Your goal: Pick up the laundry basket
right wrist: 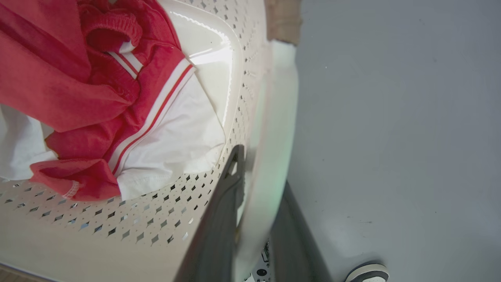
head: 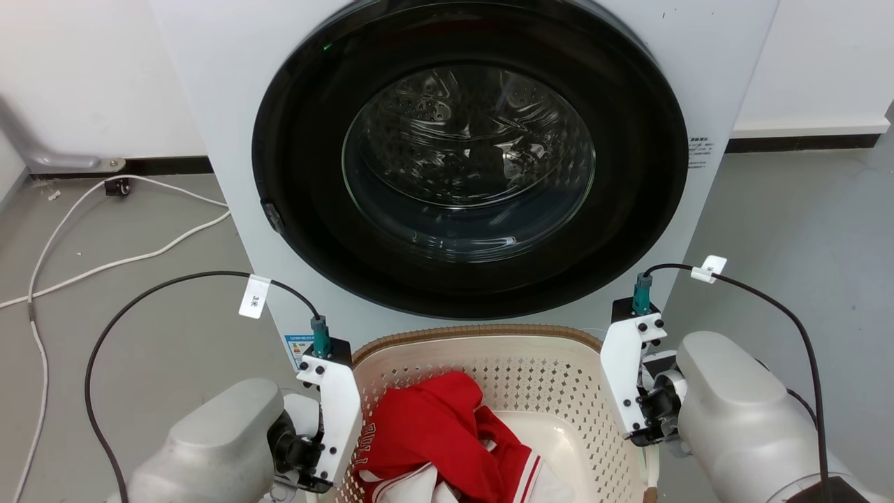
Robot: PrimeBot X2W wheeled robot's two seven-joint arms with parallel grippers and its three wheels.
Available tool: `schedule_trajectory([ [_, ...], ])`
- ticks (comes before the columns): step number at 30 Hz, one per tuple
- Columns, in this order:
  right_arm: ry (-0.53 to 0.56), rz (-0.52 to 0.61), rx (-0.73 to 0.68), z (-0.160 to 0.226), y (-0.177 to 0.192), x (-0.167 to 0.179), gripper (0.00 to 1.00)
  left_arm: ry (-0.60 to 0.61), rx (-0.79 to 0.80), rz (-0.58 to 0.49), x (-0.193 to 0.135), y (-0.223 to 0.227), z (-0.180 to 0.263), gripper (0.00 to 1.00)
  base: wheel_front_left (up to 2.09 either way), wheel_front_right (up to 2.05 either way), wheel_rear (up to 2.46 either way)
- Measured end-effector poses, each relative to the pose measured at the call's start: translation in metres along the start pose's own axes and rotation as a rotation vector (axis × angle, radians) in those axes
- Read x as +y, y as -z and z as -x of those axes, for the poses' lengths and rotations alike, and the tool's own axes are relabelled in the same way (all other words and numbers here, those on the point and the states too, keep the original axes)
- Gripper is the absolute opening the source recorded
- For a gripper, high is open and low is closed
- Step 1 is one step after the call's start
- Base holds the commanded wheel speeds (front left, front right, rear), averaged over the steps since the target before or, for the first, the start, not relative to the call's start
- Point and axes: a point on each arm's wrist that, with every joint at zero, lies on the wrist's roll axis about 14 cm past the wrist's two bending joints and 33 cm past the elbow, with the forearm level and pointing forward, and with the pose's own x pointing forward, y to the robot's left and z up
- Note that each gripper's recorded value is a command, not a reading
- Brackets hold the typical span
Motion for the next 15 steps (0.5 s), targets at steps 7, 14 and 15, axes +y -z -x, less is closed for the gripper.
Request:
schedule_trajectory([
  [7,0.0,-0.001,-0.001,0.0001,0.0004,-0.0001,0.0,0.0,0.003,-0.001,-0.0007,0.0008,-0.0002,0.0,0.0,0.0,0.0],
  [14,0.004,0.001,-0.001,-0.0006,0.0008,-0.0004,0.0,0.001,0.006,0.002,-0.001,0.0019,-0.0007,0.0,0.0,0.0,0.0],
  [15,0.003,0.001,-0.003,-0.0007,0.0007,-0.0004,0.0,0.001,0.006,0.003,-0.001,0.002,-0.0007,0.0,0.0,0.0,0.0],
])
